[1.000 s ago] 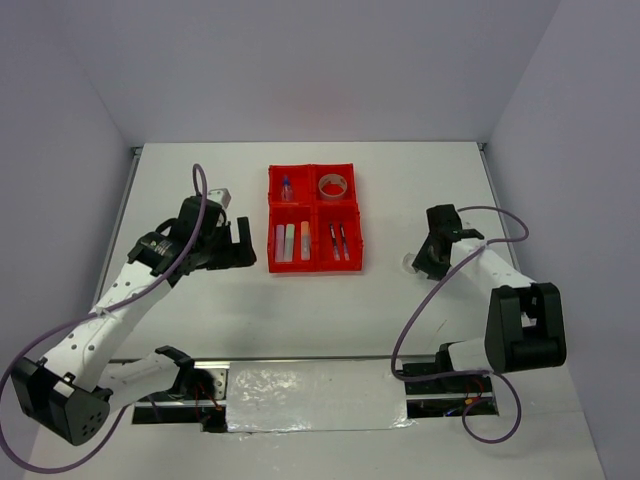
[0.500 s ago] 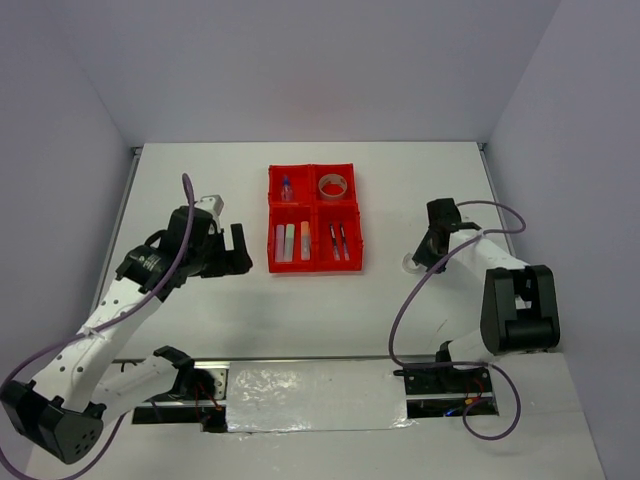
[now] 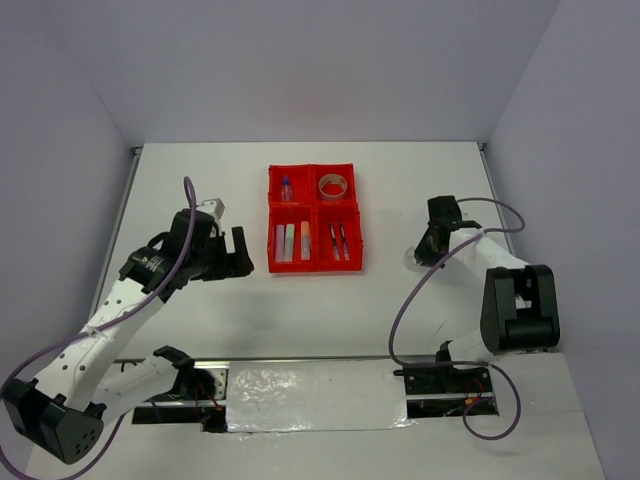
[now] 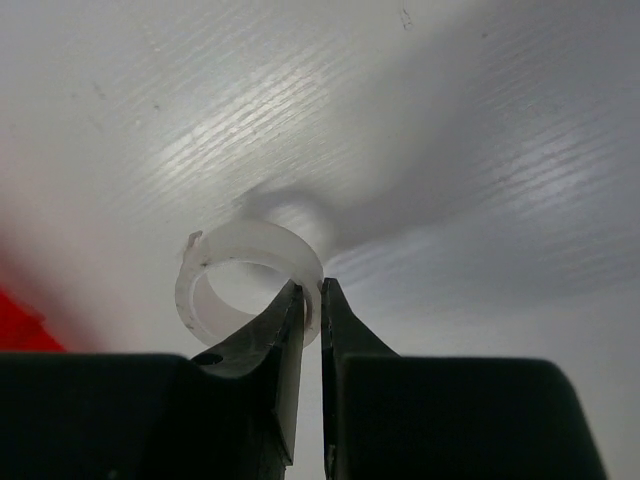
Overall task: Sort the stationery into containers
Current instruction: Pick up the stationery from the center of the board, then place the stationery in the storage box.
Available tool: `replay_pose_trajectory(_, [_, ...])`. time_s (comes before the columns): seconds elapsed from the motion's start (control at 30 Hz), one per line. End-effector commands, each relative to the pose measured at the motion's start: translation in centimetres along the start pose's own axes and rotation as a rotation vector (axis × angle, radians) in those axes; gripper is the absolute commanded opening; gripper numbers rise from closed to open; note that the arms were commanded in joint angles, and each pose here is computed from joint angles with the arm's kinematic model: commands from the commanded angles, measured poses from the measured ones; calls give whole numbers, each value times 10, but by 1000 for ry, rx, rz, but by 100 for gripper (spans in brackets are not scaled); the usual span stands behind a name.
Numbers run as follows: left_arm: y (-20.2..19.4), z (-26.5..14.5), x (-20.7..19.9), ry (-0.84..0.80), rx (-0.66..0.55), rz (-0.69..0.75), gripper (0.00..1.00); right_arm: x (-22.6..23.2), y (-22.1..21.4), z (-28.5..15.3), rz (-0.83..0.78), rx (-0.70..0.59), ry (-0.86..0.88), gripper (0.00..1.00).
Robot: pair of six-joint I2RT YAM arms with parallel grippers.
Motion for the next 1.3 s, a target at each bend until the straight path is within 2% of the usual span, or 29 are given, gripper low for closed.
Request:
replay_pose_trajectory(0.0, [10,0,-4,-24,-41,-20,99,39,39,-52,-2,-157,171,0])
replay_pose_trajectory(0.1, [10,2,-5,-25,-42,-24,99,80,58,-87,-70,-187,283,0])
replay_pose_trajectory(0.17, [12,2,-6,-27,-44,-27,99,107,55,-87,-133,-137,321,0])
replay_pose_trajectory(0.23, [15,3,-7,-29,-45,-27,99,139,67,-102,-174,-156,384,0])
replay_pose_trajectory(0.37, [19,1,-8,-31,-54,-24,99,208,67,-93,-279,-101,485,0])
replay_pose_trajectory(0.53, [22,3,-11,-58,-73,-17,99,258,65,-64,-372,-59,528,1])
replay_pose_trajectory(0.67, [20,4,-12,-69,-72,-28,99,275,72,-52,-385,-78,527,2])
replay_pose_trajectory(1.0, [2,15,-7,-56,-15,-16,99,288,64,-23,-423,-26,523,4])
replay_pose_trajectory(1.27, [0,25,-4,-37,20,13,99,301,51,-9,-458,-14,497,10])
Point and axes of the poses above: each gripper's point midway between its finger pads, its own z axis out along the fingers, its own x axis along the line the jaws close on, y = z × x, the point moved 7 cm from there along -z, back along the fingers, and after that the axes turned 11 degrees about z, right-handed, at the moved point
